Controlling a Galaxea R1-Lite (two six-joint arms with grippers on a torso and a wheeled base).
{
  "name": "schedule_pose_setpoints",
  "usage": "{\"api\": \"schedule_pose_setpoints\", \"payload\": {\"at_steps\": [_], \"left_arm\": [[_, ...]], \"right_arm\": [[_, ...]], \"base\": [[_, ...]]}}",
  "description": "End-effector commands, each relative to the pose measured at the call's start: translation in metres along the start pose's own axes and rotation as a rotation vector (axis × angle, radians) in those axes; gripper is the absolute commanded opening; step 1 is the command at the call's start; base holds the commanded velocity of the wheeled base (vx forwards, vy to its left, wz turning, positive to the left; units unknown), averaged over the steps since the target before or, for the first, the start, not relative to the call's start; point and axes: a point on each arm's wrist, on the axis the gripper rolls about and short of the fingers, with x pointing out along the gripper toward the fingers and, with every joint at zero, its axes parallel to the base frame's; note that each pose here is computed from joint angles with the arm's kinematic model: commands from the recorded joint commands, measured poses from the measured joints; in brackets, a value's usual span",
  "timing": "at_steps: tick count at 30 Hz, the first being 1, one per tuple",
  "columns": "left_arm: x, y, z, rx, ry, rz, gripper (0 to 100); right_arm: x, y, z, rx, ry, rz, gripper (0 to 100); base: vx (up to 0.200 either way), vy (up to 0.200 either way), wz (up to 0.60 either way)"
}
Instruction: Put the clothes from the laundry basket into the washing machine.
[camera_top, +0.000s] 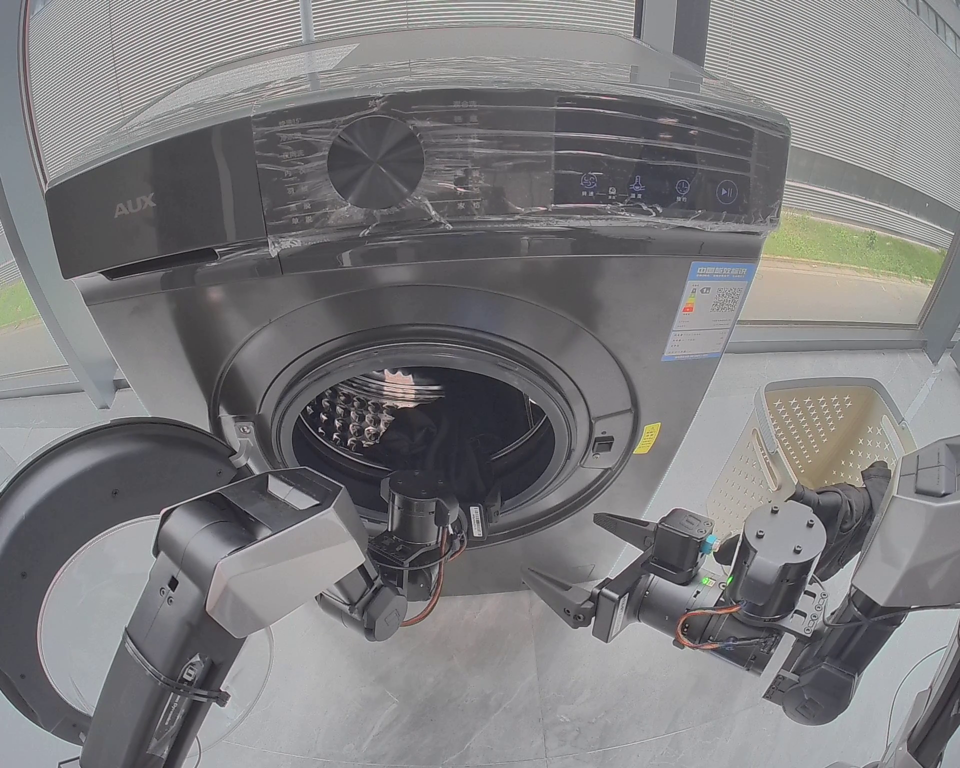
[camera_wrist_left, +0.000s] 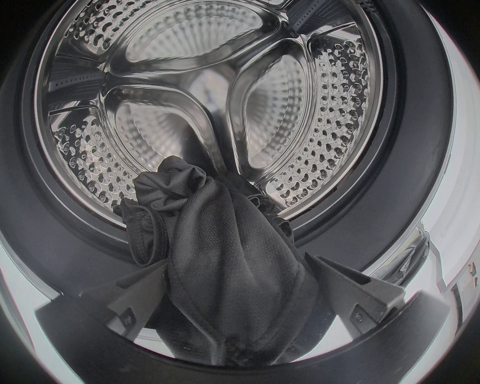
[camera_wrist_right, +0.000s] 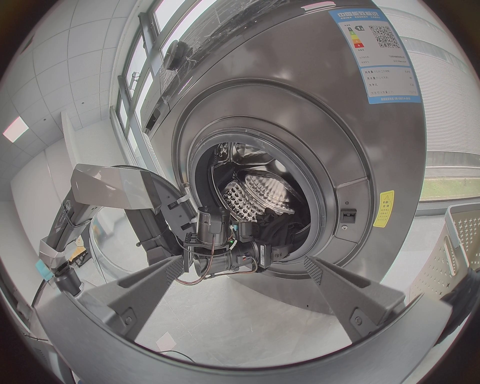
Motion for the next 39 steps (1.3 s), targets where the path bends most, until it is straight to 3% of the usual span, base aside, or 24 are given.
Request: {"api": "schedule_pose_setpoints", "payload": {"at_steps": [1,9,10,19,24,25,29,39], "left_arm": [[0.001,0.0,0.002,-0.006,-0.01,0.001,100],[-0.002,-0.001,0.008,-0.006,-0.014,-0.002,100],[-0.002,-0.001,0.008,-0.006,-0.014,-0.002,0],[0.002,0.0,0.016,-0.017,-0.042,-0.001,0],[0.02,0.01,0.048,-0.057,-0.164,0.033,0],[0.024,0.012,0.062,-0.075,-0.216,0.049,0],[0.033,0.017,0.08,-0.1,-0.299,0.083,0],[0.044,0.019,0.084,-0.097,-0.348,0.097,0]], "right_arm": [[0.0,0.0,0.0,0.0,0.0,0.001,100],[0.0,0.0,0.0,0.0,-0.002,0.001,100],[0.0,0.0,0.0,0.0,-0.002,0.001,100],[0.001,0.0,0.001,0.0,-0.005,0.001,100],[0.0,0.0,0.001,0.0,-0.003,0.001,100],[0.0,0.0,0.001,0.0,-0.003,0.001,100],[0.001,0.001,0.001,0.0,-0.006,0.004,100],[0.0,0.0,0.001,0.0,-0.005,0.001,100]], "base": [[0.0,0.0,0.0],[0.0,0.0,0.0],[0.0,0.0,0.0],[0.0,0.0,0.0],[0.0,0.0,0.0],[0.0,0.0,0.0],[0.0,0.0,0.0],[0.0,0.0,0.0]]}}
